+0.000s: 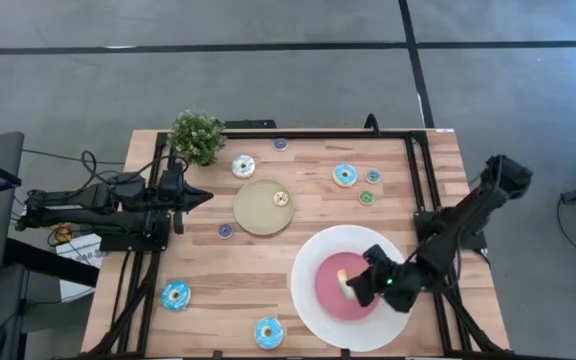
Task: Pick & Place donuts
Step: Put the large light green donut on the pink plate, then put the left large blue donut on the pink plate
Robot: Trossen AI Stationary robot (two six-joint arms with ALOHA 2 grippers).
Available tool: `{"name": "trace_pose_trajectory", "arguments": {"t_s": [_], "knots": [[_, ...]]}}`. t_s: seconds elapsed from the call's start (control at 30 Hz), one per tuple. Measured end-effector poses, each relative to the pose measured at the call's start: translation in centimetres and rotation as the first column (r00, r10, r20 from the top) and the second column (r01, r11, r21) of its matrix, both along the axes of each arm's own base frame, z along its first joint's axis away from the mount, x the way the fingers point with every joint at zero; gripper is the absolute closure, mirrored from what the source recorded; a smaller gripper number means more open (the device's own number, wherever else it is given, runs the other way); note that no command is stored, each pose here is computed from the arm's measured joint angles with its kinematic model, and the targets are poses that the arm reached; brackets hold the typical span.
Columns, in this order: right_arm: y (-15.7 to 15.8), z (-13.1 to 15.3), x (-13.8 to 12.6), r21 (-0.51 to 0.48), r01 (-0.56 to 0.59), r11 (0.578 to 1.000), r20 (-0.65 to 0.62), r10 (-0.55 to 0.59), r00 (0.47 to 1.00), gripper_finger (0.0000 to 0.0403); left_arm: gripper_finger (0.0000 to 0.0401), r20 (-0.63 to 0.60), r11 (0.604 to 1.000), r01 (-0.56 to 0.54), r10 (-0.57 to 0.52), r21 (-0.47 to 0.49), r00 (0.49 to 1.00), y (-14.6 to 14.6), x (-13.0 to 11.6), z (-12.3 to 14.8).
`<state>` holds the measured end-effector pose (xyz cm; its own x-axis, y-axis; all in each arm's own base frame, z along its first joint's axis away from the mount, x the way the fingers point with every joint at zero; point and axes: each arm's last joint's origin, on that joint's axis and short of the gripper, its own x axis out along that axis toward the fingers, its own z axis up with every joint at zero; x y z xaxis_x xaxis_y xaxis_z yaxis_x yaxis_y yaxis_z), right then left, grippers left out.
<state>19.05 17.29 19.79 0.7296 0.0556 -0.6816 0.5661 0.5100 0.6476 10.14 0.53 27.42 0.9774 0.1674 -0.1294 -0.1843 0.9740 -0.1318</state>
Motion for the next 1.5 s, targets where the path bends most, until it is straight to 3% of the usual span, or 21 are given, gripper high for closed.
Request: {"name": "trace_pose_trajectory", "arguments": {"t_s": [0.17, 0.27, 0.7, 1.3, 1.5], "knots": [[-1.7, -3.1, -1.8, 0.1, -0.007, 0.995, 0.054, 0.001, 0.999, 0.0403, 0.0401, 0.006, 0.999, -0.005, 0.006, -0.036, 1.0, 0.0, 0.0, 0.0], [-2.5, -3.8, -2.6, 0.102, 0.0, 0.995, 0.037, -0.004, 0.999, 0.0403, 0.0401, 0.009, 0.998, -0.008, 0.009, -0.055, 1.0, 0.0, 0.0, 0.0], [-3.9, -3.3, -4.3, 0.074, -0.058, 0.996, -0.106, 0.066, 0.992, 0.04, 0.0401, 0.013, 0.997, -0.012, 0.013, -0.081, 1.0, 0.0, 0.0, 0.0], [-5.6, -2.4, -6.0, 0.061, -0.023, 0.998, -0.179, 0.033, 0.983, 0.0324, 0.0401, 0.012, 0.997, -0.013, 0.014, -0.08, 1.0, 0.0, 0.0, 0.0], [-6.3, -1.2, -6.6, 0.096, -0.023, 0.995, -0.131, 0.036, 0.991, 0.0311, 0.0401, 0.012, 0.997, -0.013, 0.014, -0.08, 1.0, 0.0, 0.0, 0.0]]}}
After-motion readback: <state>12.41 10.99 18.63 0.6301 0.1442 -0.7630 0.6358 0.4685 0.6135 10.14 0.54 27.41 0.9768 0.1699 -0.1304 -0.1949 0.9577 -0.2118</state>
